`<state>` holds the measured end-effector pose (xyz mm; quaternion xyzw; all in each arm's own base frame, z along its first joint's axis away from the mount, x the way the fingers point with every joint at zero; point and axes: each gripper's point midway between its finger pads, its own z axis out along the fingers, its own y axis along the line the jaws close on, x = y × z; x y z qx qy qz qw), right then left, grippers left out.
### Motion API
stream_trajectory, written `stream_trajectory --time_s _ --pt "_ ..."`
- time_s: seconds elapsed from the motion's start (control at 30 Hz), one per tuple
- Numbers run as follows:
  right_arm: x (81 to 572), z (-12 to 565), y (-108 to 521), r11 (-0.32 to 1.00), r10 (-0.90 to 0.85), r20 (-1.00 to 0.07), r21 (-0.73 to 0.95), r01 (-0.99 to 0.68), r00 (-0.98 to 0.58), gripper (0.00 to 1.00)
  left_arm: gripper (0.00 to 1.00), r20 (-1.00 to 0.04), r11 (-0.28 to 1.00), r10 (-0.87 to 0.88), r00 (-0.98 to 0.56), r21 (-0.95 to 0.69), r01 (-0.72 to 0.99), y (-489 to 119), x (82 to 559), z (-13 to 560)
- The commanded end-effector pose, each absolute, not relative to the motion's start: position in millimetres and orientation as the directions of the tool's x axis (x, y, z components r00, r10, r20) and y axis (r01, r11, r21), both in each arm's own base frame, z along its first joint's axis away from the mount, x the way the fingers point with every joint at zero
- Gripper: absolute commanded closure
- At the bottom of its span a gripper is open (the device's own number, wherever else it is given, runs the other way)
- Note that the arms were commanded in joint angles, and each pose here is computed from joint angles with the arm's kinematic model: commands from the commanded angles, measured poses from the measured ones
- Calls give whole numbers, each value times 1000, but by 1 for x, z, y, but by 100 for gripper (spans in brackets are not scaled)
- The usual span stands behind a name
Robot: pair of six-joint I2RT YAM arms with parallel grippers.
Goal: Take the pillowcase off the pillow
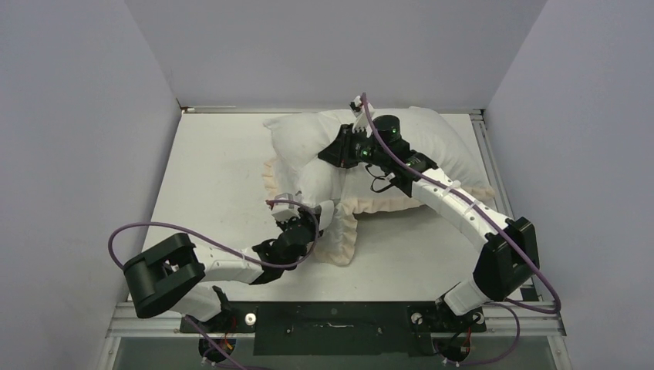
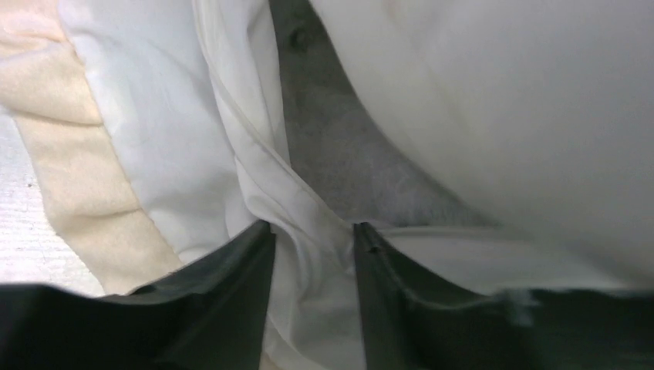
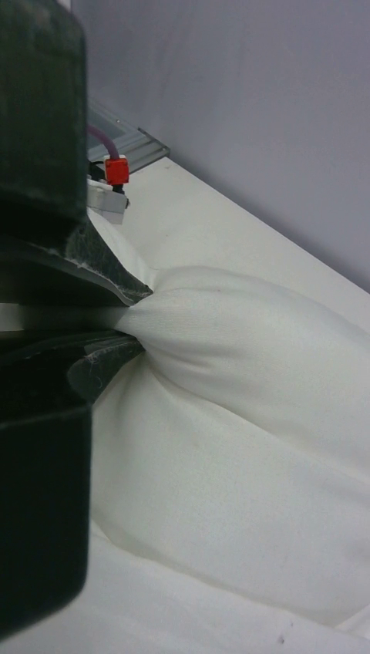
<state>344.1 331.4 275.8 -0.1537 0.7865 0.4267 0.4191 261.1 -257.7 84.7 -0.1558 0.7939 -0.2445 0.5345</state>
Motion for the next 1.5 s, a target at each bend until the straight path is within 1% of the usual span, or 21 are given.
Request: stream_trajectory --time_s 0.0,0.03,0.07,0.17,0.37,0.47,0.53,0.6,0.67,0.7,0.73,0.87,0.9,0.97,1.03,1.07,1.1,1.17,1.23,1.37,1.47 --pt "309 333 343 399 134 -860 501 -768 -492 95 48 -741 748 -644 -189 -662 48 -262 286 143" --pt "304 326 344 391 111 -858 502 -771 -502 95 40 -742 746 -647 -173 -664 57 -260 287 149" --pt "299 320 345 385 90 -856 501 -775 -509 95 35 -746 748 -647 -158 -661 58 -257 287 154" --pt "285 300 344 379 15 -844 501 -778 -536 95 22 -756 760 -641 -133 -649 28 -240 285 154" --pt "267 276 333 395 -99 -836 465 -792 -540 92 13 -733 745 -665 -143 -663 -67 -191 267 139" --pt "249 276 336 333 -158 -837 454 -826 -524 91 10 -727 744 -667 -164 -660 -103 -171 254 138" --pt "236 274 340 287 -203 -836 447 -847 -510 88 6 -729 748 -663 -167 -651 -130 -155 245 138" --pt "229 268 343 281 -247 -833 428 -859 -495 81 4 -731 747 -665 -155 -646 -155 -140 240 141" --pt "231 262 341 315 -270 -829 406 -858 -491 76 2 -746 762 -647 -155 -629 -154 -130 235 148" --pt "234 260 338 337 -273 -826 398 -853 -493 71 3 -749 765 -644 -155 -626 -148 -128 233 153" --pt "237 258 335 362 -279 -823 388 -848 -495 64 4 -753 769 -640 -156 -624 -142 -126 232 159" --pt "254 262 319 463 -271 -838 319 -827 -474 45 4 -773 794 -607 -184 -600 -96 -130 231 183" --pt "258 265 314 492 -265 -844 298 -818 -466 38 4 -781 804 -592 -197 -590 -78 -133 231 190" --pt "268 270 302 557 -247 -857 256 -790 -452 32 4 -801 829 -553 -230 -557 -50 -140 231 201" --pt "281 273 284 652 -225 -866 207 -729 -447 23 4 -815 847 -520 -257 -532 -27 -147 233 215" --pt "290 273 271 713 -206 -871 179 -678 -447 14 4 -823 859 -496 -275 -511 -20 -151 234 217" --pt "298 272 258 768 -191 -873 153 -622 -449 9 4 -829 868 -477 -293 -496 -11 -155 236 221" --pt "311 270 228 854 -162 -877 105 -510 -452 1 4 -838 884 -433 -333 -466 23 -166 239 226" --pt "327 265 191 927 -113 -881 73 -368 -460 10 4 -842 894 -386 -377 -442 70 -181 244 229" --pt "351 254 122 977 107 -870 183 -113 -481 10 4 -858 909 -316 -406 -396 130 -198 251 237" --pt "365 237 89 969 224 -859 249 7 -460 10 4 -866 923 -261 -425 -353 151 -205 254 239"
